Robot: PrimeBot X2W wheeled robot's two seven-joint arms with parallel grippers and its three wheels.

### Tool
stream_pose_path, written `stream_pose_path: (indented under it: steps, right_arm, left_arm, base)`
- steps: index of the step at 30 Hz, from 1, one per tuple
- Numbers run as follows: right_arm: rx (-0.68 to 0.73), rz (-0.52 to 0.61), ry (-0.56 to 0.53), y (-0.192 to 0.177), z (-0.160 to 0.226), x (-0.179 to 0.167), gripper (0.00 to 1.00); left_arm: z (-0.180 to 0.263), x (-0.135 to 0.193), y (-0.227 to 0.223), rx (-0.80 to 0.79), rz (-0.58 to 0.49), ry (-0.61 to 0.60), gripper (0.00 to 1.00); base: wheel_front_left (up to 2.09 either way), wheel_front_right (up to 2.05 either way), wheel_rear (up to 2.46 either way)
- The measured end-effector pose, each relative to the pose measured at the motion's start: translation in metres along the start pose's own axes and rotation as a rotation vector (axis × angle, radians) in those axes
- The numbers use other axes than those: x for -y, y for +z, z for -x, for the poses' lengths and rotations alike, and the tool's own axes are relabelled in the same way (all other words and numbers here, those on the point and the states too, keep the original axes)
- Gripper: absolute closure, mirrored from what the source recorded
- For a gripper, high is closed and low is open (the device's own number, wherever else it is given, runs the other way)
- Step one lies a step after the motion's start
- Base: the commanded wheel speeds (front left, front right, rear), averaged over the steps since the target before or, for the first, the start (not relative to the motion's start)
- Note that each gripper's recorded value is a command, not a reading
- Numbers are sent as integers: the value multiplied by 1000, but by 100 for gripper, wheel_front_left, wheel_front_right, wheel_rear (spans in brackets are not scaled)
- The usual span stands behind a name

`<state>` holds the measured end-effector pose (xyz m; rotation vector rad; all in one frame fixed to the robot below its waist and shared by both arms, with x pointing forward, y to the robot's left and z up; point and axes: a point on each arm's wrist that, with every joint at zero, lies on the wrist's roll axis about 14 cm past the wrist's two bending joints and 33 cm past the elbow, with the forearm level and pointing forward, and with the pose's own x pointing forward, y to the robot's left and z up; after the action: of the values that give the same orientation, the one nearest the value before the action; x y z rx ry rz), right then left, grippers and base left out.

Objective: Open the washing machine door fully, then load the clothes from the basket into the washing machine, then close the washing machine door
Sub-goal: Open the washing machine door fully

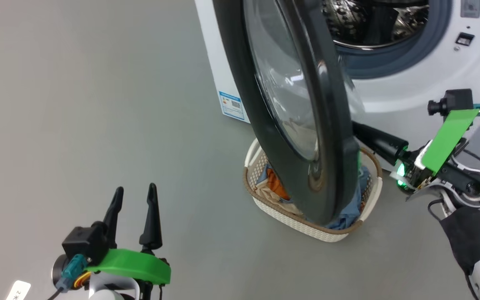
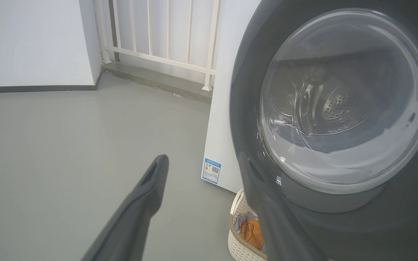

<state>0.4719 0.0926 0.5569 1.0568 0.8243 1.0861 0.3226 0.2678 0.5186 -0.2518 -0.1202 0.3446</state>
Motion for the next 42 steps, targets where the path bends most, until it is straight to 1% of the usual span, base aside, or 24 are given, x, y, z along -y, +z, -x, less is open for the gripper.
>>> stream_pose_path:
  steps: [7, 14, 24, 33, 34, 36, 37, 38, 39, 42]
  right_arm:
    - [-94, 2, 53, -31, -19, -17, 100]
    - [-153, -26, 70, -47, -28, -15, 100]
    - [-167, -27, 68, -50, -30, -15, 100]
    - [-121, -25, 77, -42, -24, -23, 100]
    - [-116, -26, 78, -42, -23, -24, 96]
    - [-104, -27, 79, -41, -19, -25, 64]
    - [-93, -28, 78, -39, -16, -24, 52]
    - [-83, -29, 75, -37, -12, -24, 16]
    - [-71, -29, 74, -35, -9, -24, 0]
    - [-31, -18, 78, -26, 1, -28, 0]
  left_arm:
    - [15, -19, 5, 10, -4, 56, 0]
    - [17, -26, 6, 13, -9, 80, 0]
    - [19, -28, 8, 19, -8, 88, 0]
    - [20, -21, 2, 3, -2, 61, 0]
    - [19, -19, 1, 1, -4, 50, 0]
    - [17, -15, -1, -4, -2, 36, 0]
    - [16, -12, -2, -5, -1, 28, 0]
    - [15, -10, -2, -7, 1, 20, 0]
    - [13, -7, -3, -8, 3, 11, 0]
    - [9, 2, -5, -12, 8, -21, 0]
  base:
    - [0, 0, 0]
    - [0, 0, 0]
    - [0, 0, 0]
    - [0, 0, 0]
    - [0, 0, 0]
    - [0, 0, 0]
    - [0, 0, 0]
    - [0, 0, 0]
    - [0, 0, 0]
    - [0, 0, 0]
